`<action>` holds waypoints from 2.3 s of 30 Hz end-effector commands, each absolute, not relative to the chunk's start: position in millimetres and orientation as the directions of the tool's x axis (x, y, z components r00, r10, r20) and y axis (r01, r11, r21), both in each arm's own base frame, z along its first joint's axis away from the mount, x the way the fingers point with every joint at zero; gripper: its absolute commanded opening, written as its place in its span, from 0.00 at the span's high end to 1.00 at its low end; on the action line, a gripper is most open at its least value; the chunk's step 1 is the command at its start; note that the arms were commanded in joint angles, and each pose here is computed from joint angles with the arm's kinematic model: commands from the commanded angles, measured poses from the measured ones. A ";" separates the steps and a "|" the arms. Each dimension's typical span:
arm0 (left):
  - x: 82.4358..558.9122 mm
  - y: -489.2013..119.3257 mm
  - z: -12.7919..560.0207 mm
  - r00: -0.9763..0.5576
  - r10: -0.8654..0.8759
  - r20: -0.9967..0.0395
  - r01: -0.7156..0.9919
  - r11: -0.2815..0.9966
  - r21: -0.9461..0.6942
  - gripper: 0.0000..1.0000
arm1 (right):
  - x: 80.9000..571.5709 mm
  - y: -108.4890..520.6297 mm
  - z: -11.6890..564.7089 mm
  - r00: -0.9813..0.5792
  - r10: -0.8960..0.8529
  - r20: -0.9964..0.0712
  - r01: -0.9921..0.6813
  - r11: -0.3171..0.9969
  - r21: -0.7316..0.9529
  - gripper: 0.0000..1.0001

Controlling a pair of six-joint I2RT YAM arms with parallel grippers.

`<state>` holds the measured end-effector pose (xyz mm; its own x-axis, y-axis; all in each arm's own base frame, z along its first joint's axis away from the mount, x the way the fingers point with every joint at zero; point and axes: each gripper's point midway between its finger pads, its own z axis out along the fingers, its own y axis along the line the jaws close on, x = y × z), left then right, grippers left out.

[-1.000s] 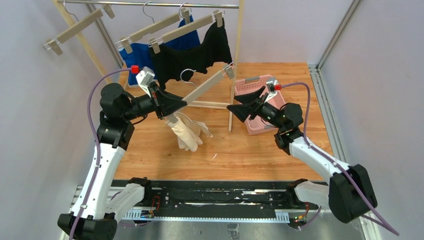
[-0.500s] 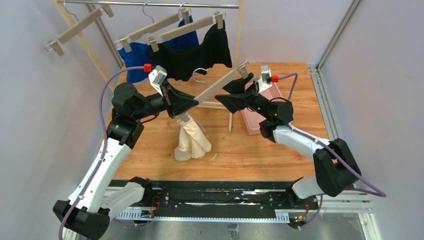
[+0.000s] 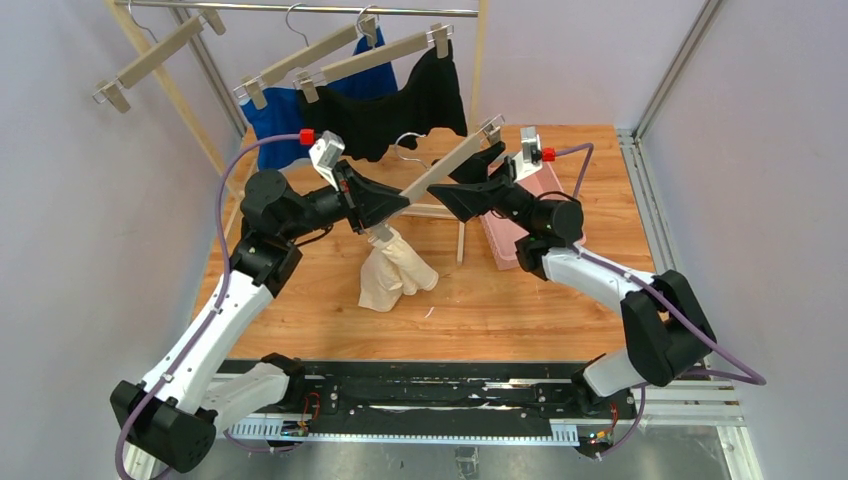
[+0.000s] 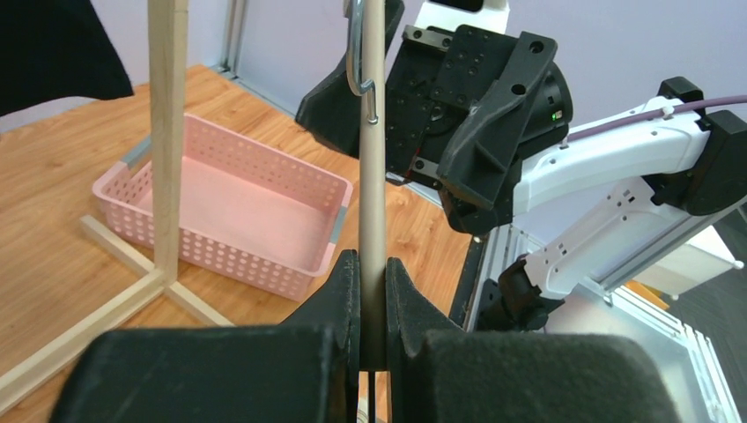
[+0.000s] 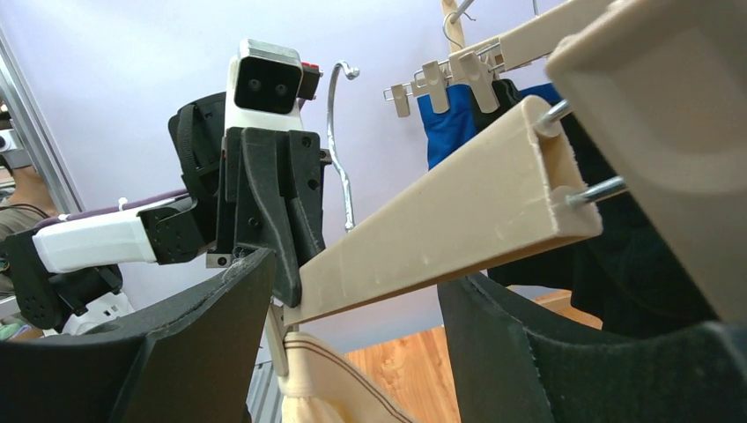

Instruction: Remove the underwear clipped to the hanger

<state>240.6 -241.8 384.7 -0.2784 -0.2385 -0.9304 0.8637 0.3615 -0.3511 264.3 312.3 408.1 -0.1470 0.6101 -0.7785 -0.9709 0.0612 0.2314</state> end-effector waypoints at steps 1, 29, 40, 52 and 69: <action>230.8 -252.3 405.1 -0.222 -0.287 -0.932 0.899 0.311 -0.310 1.00 | 257.4 313.8 429.0 -0.102 0.651 -0.752 -0.984 0.046 0.174 0.33; 238.5 -225.9 378.9 -0.132 -0.266 -0.955 0.818 0.515 -0.257 0.26 | 239.6 306.7 444.3 -0.099 0.647 -0.756 -0.988 0.028 0.153 0.99; 235.1 -221.8 358.4 -0.171 -0.233 -0.957 0.800 0.534 -0.273 0.25 | 229.1 300.9 451.4 -0.116 0.656 -0.745 -0.987 0.005 0.158 0.99; 229.5 -232.5 360.7 -0.175 -0.229 -0.958 0.845 0.465 -0.266 0.99 | 225.5 299.3 448.0 -0.122 0.650 -0.750 -0.986 0.004 0.164 0.99; 221.3 -228.3 408.1 -0.062 -0.319 -0.946 0.871 0.445 -0.207 0.21 | 222.6 302.4 444.0 -0.142 0.635 -0.759 -0.985 -0.016 0.171 0.99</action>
